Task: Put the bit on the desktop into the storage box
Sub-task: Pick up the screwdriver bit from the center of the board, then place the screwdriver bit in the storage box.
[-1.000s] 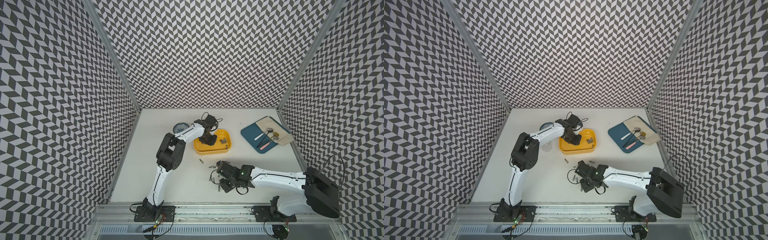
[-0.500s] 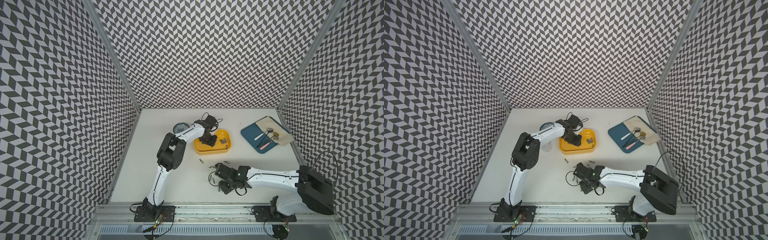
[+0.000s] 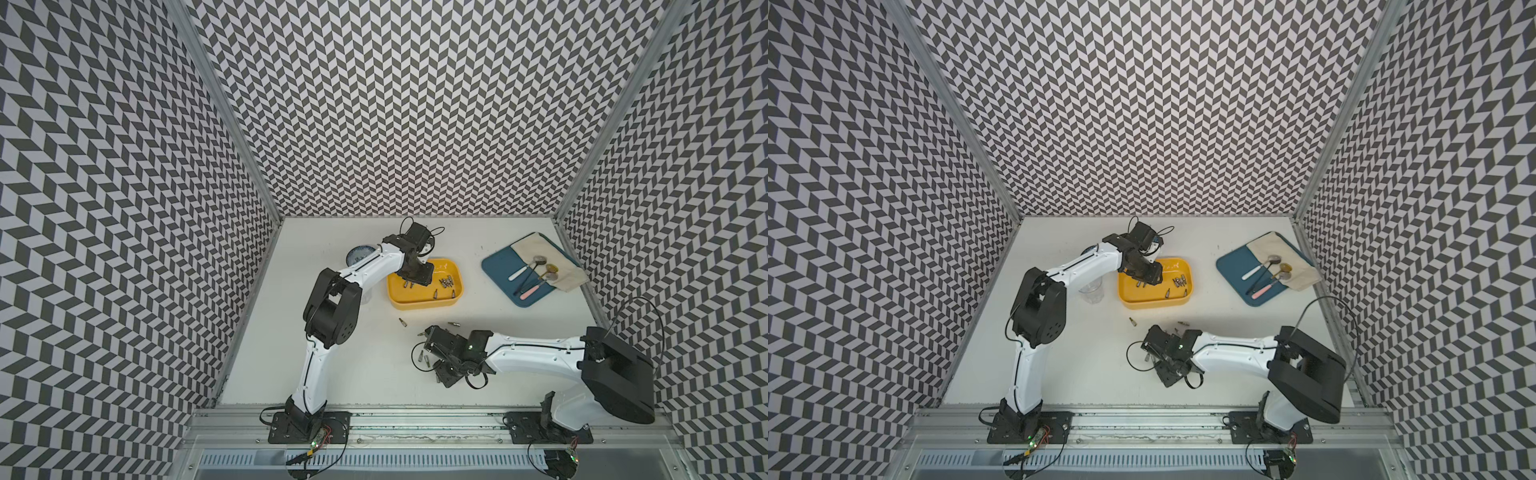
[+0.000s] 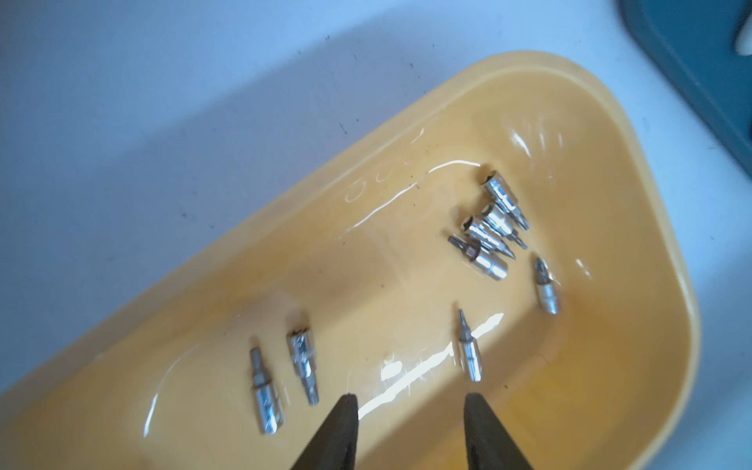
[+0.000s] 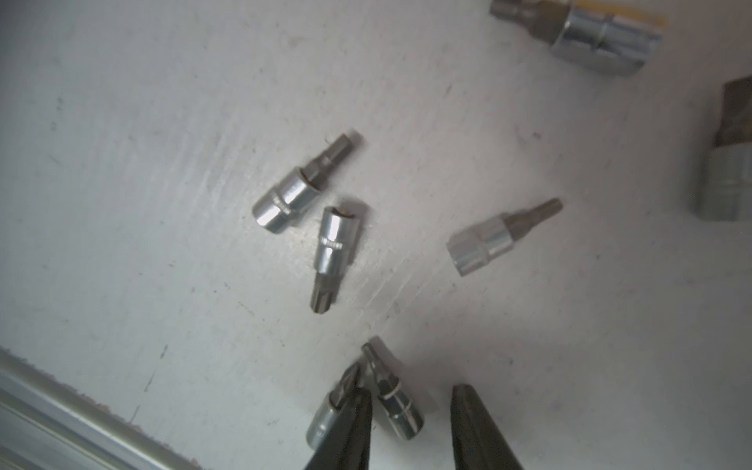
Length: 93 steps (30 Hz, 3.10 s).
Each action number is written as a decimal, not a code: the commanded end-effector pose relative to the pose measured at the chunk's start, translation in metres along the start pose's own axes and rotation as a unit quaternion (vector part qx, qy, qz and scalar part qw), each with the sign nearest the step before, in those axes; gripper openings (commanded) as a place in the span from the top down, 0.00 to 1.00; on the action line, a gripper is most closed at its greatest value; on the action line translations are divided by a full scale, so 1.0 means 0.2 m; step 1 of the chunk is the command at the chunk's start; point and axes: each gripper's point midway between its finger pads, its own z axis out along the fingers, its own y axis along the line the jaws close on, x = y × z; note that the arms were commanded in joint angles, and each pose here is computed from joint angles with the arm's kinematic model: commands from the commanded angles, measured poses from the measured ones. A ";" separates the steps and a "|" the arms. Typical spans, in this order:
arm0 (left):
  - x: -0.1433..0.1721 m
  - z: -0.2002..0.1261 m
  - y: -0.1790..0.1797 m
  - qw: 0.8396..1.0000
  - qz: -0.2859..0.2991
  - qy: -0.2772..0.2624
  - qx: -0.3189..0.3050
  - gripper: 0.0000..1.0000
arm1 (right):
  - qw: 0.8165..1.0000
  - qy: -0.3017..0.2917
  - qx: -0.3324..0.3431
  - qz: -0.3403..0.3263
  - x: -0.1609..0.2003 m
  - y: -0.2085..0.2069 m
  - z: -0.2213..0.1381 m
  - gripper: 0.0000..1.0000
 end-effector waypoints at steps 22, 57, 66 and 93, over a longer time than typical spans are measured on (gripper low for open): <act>0.69 -0.63 0.05 0.990 -0.119 -0.074 0.001 0.51 | 0.996 -0.081 0.034 0.030 -0.33 -0.02 -0.18 1.00; 1.17 -0.32 -0.68 0.997 -0.070 0.018 0.042 0.51 | 0.991 -0.089 0.059 0.082 -1.18 -0.67 0.04 1.00; 1.20 -0.21 -0.78 0.998 -0.039 0.048 0.023 0.51 | 0.992 -0.076 0.065 0.080 -1.15 -0.68 0.09 0.96; 1.30 0.00 -0.78 0.993 0.006 0.107 -0.041 0.55 | 0.990 -0.100 0.063 0.076 -1.19 -0.67 -0.03 0.68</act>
